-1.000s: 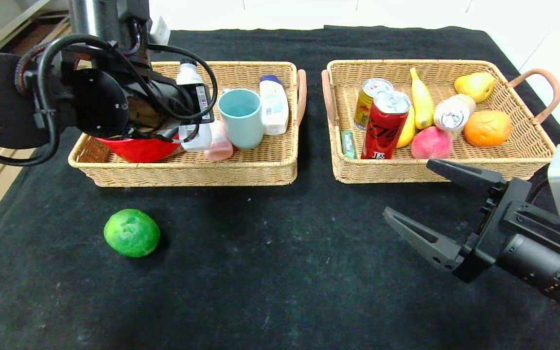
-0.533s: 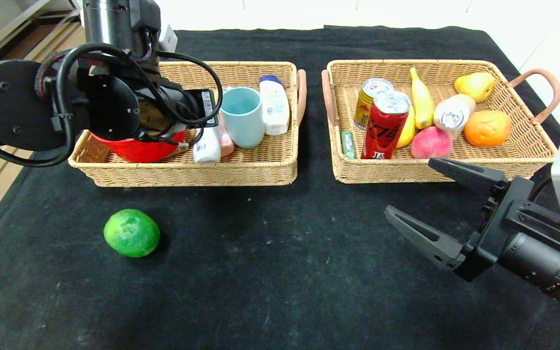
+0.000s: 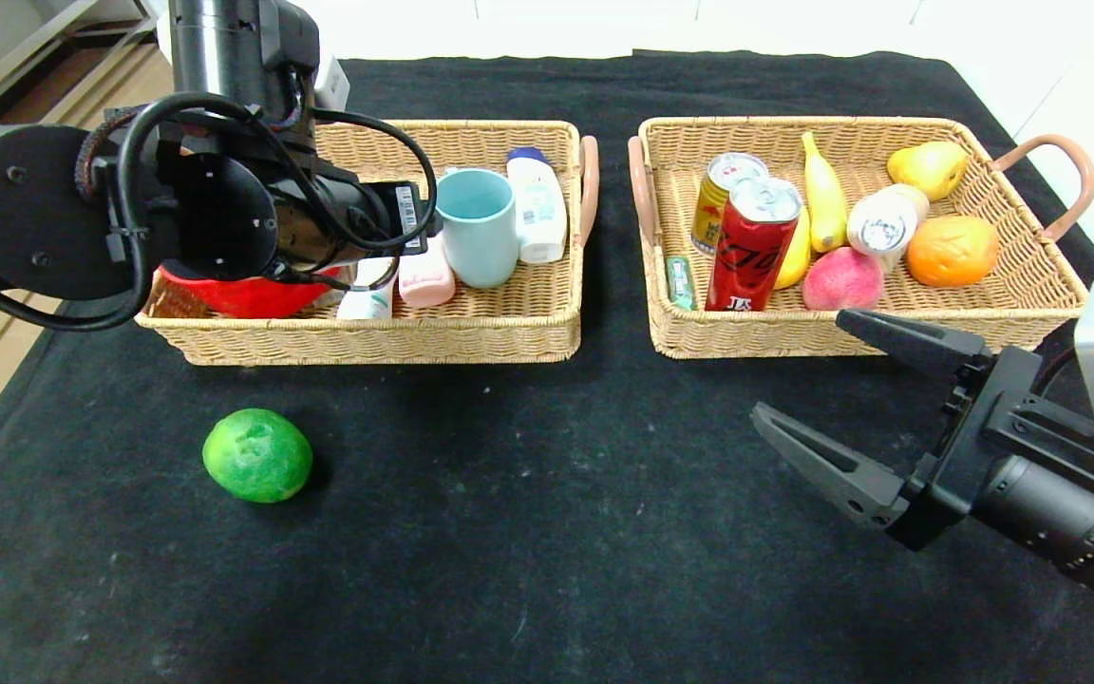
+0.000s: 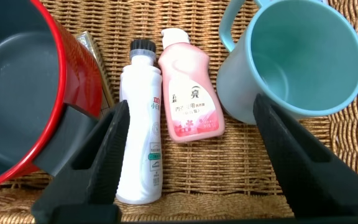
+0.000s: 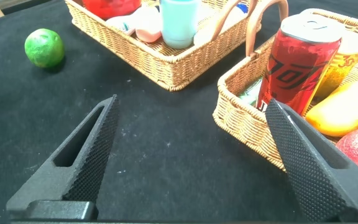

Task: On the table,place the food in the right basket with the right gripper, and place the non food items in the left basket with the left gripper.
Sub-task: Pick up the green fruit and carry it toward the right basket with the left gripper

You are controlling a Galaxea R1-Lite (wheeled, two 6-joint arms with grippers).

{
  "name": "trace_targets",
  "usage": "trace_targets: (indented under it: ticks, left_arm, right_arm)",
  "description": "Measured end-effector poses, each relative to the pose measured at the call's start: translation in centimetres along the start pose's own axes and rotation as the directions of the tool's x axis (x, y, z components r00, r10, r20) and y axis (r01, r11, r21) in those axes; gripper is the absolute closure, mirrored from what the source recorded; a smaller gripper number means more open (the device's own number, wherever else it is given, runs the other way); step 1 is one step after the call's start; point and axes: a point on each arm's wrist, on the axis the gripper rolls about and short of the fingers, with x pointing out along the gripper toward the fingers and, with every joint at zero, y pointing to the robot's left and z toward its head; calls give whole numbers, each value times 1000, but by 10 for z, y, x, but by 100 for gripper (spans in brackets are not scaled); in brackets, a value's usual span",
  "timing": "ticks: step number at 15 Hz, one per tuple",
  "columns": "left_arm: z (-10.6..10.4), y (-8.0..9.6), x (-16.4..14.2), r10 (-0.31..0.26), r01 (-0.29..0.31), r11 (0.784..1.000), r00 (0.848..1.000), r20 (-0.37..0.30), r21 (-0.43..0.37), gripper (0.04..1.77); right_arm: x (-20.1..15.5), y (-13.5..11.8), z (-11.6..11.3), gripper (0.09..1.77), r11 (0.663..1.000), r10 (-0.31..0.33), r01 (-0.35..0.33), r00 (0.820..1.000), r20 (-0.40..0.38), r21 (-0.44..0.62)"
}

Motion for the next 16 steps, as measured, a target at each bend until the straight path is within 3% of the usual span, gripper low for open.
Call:
trace_targets:
  ticks: [8,13,16]
  left_arm:
    - [-9,5,-23,-11,11,1000,999,-35,20,19]
    - [-25,7,-70,-81,90,990,993,-84,112,14]
    - [-35,14,-101,-109,137,977,979,-170,162,13]
  right_arm:
    - [0,0,0,15,1000,-1,1,1000,-1,-1]
    - [0,1,-2,15,1000,5,-5,1000,-6,1]
    - [0,2,-2,15,1000,6,-6,1000,-9,1]
